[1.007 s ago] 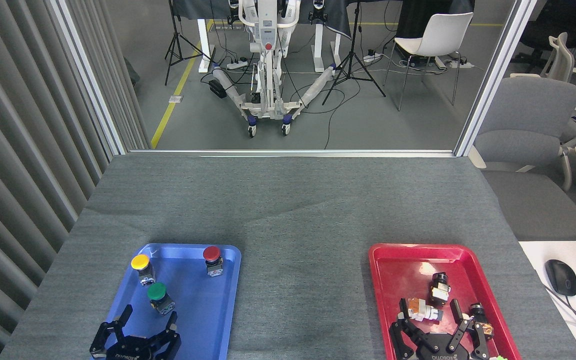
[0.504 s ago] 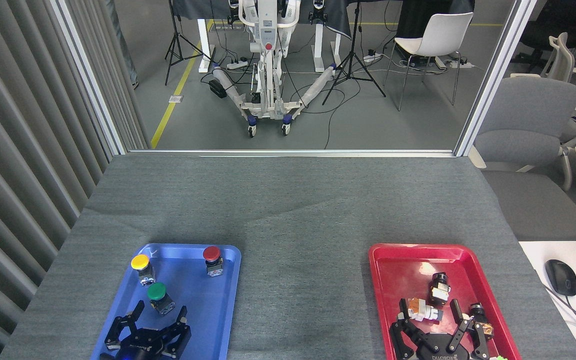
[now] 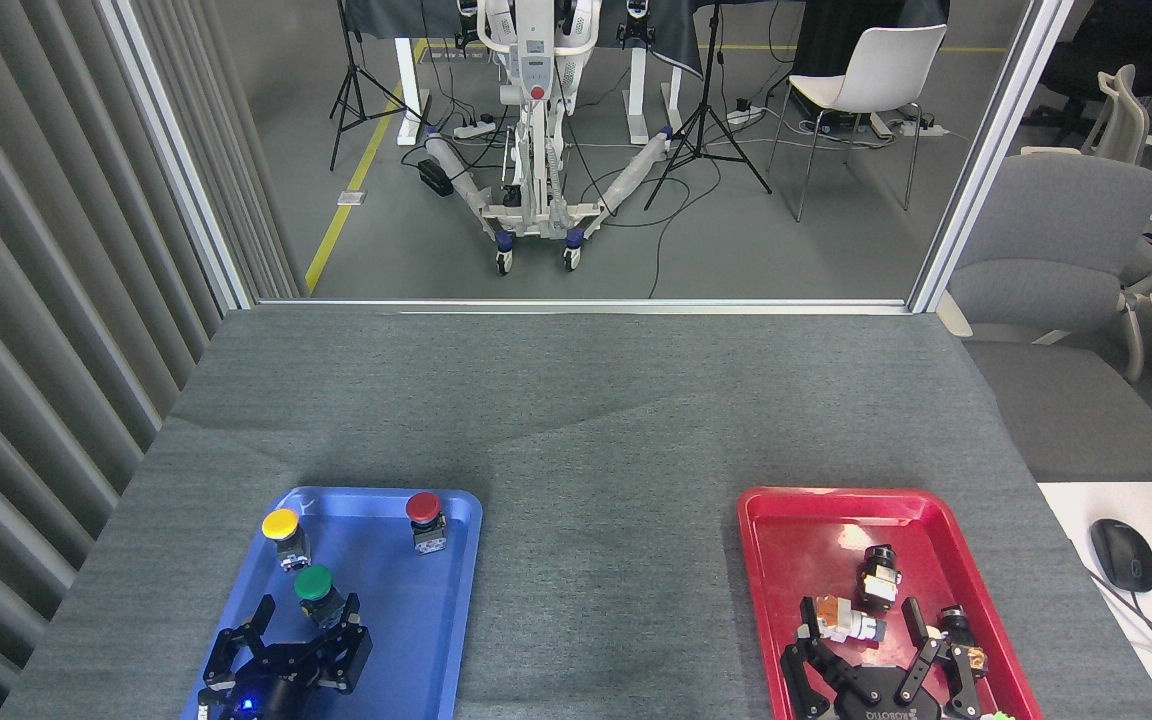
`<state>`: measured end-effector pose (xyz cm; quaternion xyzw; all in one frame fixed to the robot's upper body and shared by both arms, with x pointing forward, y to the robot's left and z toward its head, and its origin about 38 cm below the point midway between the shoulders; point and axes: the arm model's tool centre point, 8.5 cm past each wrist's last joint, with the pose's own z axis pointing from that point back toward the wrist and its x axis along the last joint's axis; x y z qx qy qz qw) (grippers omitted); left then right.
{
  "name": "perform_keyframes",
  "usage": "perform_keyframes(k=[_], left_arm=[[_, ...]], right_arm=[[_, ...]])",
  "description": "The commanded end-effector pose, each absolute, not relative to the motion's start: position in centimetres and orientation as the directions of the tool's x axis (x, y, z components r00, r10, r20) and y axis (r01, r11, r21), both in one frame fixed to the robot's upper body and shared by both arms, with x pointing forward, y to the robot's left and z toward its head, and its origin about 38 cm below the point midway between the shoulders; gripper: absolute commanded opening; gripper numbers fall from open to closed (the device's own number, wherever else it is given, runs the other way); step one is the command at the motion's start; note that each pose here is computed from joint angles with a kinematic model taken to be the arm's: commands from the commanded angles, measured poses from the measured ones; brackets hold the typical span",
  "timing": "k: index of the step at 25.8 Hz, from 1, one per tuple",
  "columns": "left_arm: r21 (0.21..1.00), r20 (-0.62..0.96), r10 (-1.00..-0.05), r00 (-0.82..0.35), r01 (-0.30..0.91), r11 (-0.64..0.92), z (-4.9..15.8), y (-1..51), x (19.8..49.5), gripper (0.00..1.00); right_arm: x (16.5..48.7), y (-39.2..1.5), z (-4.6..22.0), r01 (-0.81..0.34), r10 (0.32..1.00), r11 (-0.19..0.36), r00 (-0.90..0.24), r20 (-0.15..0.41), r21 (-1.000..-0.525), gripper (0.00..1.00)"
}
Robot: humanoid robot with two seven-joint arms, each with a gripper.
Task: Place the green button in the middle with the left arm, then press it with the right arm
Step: 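Reach the left hand to the green-topped button and grasp it, then carry the green button with the left hand out of the blue tray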
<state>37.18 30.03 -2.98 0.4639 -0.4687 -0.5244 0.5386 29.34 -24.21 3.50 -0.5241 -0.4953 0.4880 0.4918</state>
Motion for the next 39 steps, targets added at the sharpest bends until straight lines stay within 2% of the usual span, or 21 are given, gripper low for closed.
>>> perform_keyframes(k=[1,3,4,5,7,10,11,18,21,23,27,30,34,37,39], left_arm=[[0.990,0.020,-0.999,0.043,0.138,0.026,-3.1,30.4,37.9,0.96],[0.989,0.020,-0.999,0.046,0.144,0.026,-3.2,30.5,38.1,0.95],[0.989,0.015,-0.999,0.044,0.146,0.022,-3.3,30.5,38.1,0.91],[0.989,0.004,-0.999,0.038,0.146,0.009,-3.3,30.7,38.0,0.81],[0.992,-0.008,-1.000,0.009,0.126,-0.006,-3.3,30.5,37.6,0.56],[0.996,-0.017,-0.995,-0.094,0.087,-0.025,-3.3,31.2,36.8,0.08],[0.997,-0.025,-0.992,-0.127,0.070,-0.034,-2.9,31.9,36.7,0.00],[1.000,0.009,-0.970,-0.243,0.027,0.003,-1.8,31.2,36.7,0.00],[0.997,-0.008,-0.945,-0.328,-0.070,0.016,0.9,29.2,37.5,0.00],[0.994,-0.063,-0.895,-0.441,-0.108,-0.017,2.0,25.2,37.7,0.00],[0.994,-0.080,-0.785,-0.615,-0.112,-0.014,1.8,16.2,38.4,0.00],[0.995,-0.087,-0.716,-0.692,-0.097,-0.027,1.4,11.2,39.0,0.00],[0.998,-0.058,-0.686,-0.725,-0.053,-0.027,0.4,7.9,39.5,0.00],[0.996,-0.071,-0.638,-0.767,-0.022,-0.084,0.0,4.8,40.4,0.00],[0.996,-0.066,-0.605,-0.793,-0.015,-0.089,0.3,1.8,40.8,0.00]], right_arm=[[29.4,-24.4,3.6,0.046,0.999,-0.029,0.038,-0.027,-0.999,1.00],[29.4,-24.4,3.9,0.054,0.999,-0.025,0.043,-0.023,-0.998,1.00],[29.5,-24.4,4.1,0.062,0.999,-0.022,0.045,-0.019,-0.998,1.00],[29.5,-24.5,4.1,0.062,0.999,-0.020,0.052,-0.017,-0.998,1.00],[29.6,-24.8,4.1,0.063,0.998,-0.021,0.059,-0.017,-0.998,1.00],[29.7,-25.2,4.2,0.066,0.998,-0.028,0.062,-0.024,-0.997,1.00],[29.7,-25.5,4.2,0.066,0.997,-0.031,0.066,-0.026,-0.997,1.00],[29.6,-26.4,4.3,0.066,0.996,-0.034,0.083,-0.028,-0.997,1.00],[29.6,-26.4,4.3,0.066,0.996,-0.035,0.081,-0.029,-0.997,1.00],[29.6,-26.5,4.3,0.066,0.996,-0.036,0.080,-0.031,-0.997,1.00],[29.6,-26.4,4.3,0.065,0.996,-0.035,0.081,-0.029,-0.997,1.00],[29.5,-26.5,4.2,0.060,0.996,-0.036,0.082,-0.031,-0.998,1.00],[29.5,-27.1,4.3,0.062,0.995,-0.043,0.093,-0.037,-0.997,1.00],[29.5,-27.1,4.3,0.061,0.995,-0.041,0.093,-0.035,-0.997,1.00],[29.4,-27.0,4.2,0.058,0.995,-0.040,0.094,-0.034,-0.998,1.00]])
